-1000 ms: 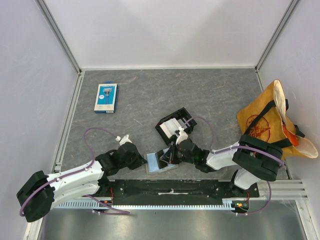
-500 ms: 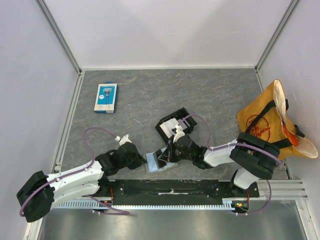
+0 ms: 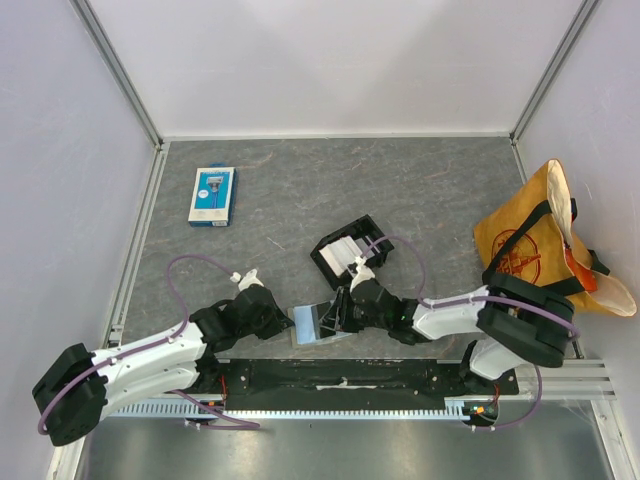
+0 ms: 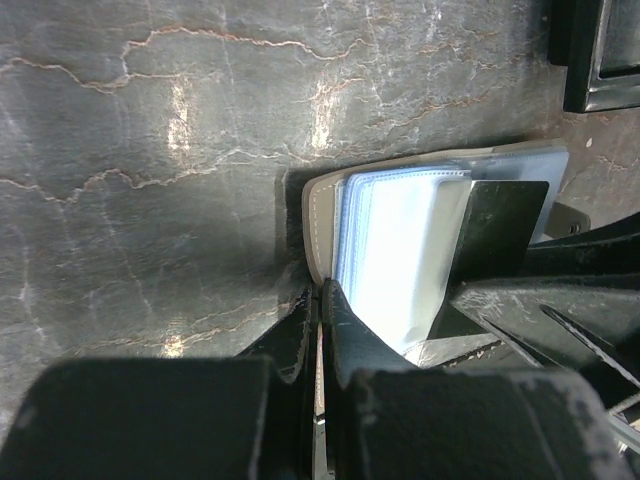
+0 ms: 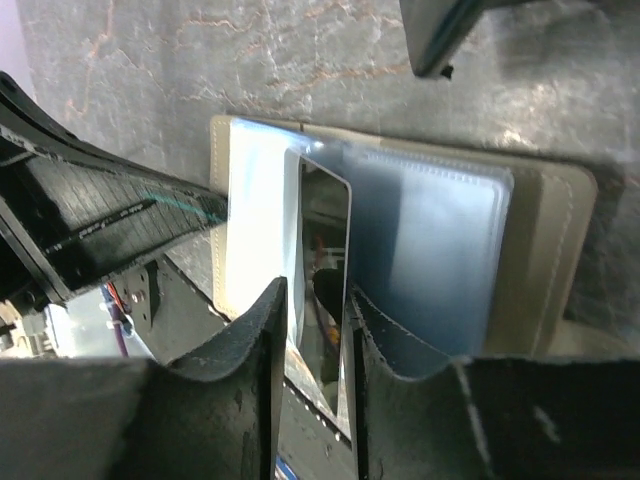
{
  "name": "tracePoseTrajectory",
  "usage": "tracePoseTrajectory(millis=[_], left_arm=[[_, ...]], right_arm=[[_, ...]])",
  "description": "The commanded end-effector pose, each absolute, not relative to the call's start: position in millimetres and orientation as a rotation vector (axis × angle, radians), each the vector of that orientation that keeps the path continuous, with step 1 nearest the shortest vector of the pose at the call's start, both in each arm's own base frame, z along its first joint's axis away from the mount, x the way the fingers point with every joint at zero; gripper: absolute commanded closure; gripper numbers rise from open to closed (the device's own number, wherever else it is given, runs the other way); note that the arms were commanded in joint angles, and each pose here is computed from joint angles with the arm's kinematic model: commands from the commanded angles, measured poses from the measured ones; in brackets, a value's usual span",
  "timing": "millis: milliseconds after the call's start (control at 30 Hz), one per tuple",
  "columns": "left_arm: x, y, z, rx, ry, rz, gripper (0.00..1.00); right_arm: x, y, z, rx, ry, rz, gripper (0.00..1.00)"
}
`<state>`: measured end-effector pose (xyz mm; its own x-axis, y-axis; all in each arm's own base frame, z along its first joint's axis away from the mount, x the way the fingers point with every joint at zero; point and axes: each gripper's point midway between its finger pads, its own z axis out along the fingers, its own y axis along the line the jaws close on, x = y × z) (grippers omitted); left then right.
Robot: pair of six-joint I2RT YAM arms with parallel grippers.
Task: Put the credit cards into the card holder
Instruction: Insert the credit card into the card slot.
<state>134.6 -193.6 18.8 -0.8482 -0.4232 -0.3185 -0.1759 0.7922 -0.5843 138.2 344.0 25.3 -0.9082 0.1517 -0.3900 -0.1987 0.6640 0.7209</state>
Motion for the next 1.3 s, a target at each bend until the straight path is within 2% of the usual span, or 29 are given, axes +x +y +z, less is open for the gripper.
tracePoseTrajectory(millis=[0, 67, 200, 700, 933, 1267], left_arm=[[136, -192, 19, -0.481, 2.528, -0.767, 0.98], [136, -193, 19, -0.477, 2.529, -0.767, 0.98], [137, -195, 20, -0.465, 2.528, -0.781, 0.98], [136, -198, 19, -0.454, 2.532, -0.797, 0.98], [137, -199, 21, -0.451, 2.528, -0.804, 0.98], [136, -200, 22, -0.446, 2.53, -0.812, 0.98]], right_arm=[[145, 318, 24, -0.013, 2.484, 0.921, 0.63], [148, 315, 31, -0.021, 2.464, 0.898, 0.59], [146, 319, 35, -0.042, 2.459, 0.92, 0.58], [138, 351, 37, -0.155, 2.471, 1.023, 0.66], [127, 370, 45, -0.214, 2.459, 1.092, 0.74], [122, 383, 49, -0.269, 2.448, 1.132, 0.76]])
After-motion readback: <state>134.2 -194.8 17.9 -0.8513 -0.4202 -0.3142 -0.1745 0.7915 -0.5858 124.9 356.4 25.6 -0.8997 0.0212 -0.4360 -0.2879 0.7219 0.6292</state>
